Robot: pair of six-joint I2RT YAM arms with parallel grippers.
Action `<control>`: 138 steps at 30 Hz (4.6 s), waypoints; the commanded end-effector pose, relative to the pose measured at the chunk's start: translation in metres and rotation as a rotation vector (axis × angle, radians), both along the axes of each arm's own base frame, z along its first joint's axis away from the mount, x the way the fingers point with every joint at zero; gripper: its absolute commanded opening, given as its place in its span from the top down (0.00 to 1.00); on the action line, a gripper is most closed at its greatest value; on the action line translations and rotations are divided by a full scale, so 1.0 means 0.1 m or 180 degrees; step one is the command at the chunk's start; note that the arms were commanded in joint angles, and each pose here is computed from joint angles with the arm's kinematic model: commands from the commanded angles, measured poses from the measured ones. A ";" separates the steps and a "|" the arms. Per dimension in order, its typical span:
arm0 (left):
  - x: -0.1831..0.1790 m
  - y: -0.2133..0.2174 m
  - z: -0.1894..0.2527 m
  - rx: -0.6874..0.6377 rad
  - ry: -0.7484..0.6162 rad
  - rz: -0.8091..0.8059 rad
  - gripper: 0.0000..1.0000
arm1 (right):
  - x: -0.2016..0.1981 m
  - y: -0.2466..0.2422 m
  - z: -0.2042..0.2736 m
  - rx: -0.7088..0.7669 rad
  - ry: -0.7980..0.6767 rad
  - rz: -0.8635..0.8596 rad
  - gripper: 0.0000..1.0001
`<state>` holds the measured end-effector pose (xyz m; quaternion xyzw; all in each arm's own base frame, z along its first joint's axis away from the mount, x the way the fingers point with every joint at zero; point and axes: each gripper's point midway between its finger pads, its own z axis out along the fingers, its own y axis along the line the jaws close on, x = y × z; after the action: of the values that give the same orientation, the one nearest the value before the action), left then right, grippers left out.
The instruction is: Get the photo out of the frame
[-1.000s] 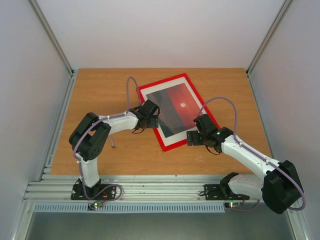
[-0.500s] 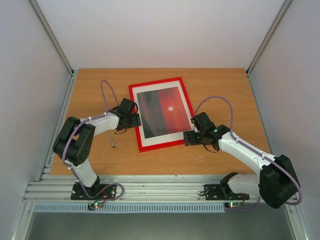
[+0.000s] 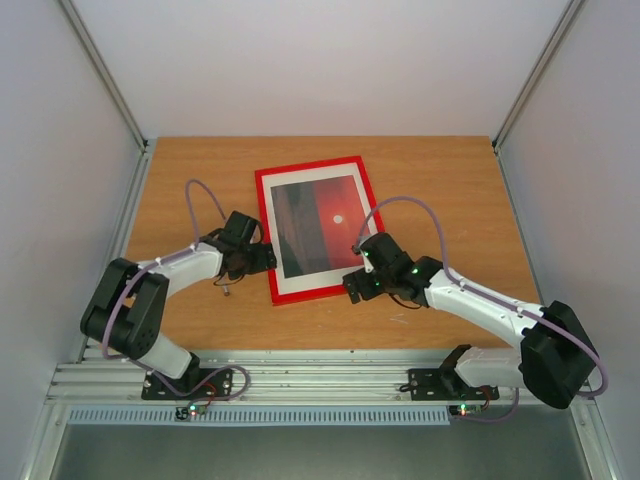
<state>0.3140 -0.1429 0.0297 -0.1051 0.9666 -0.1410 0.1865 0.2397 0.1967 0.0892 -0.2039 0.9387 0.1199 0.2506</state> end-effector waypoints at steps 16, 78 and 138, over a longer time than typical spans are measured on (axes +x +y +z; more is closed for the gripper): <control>-0.43 -0.27 -0.01 0.0116 -0.0003 -0.0291 0.38 | -0.13 0.63 0.03 -0.0250 -0.0740 0.0873 0.04; -0.34 -0.46 0.60 -0.0574 -0.0283 -0.0426 0.81 | -0.21 1.22 -0.20 -0.1572 -0.2315 0.1734 0.58; -0.27 -0.48 0.96 -0.2654 -0.0319 0.0184 0.93 | 0.02 1.27 0.18 -0.1535 -0.3030 0.1158 0.57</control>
<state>0.2863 -0.1962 0.1141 -0.1786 0.8214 -0.5173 0.1609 0.2361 0.3163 0.0842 -0.4833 0.6769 -0.1670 0.5294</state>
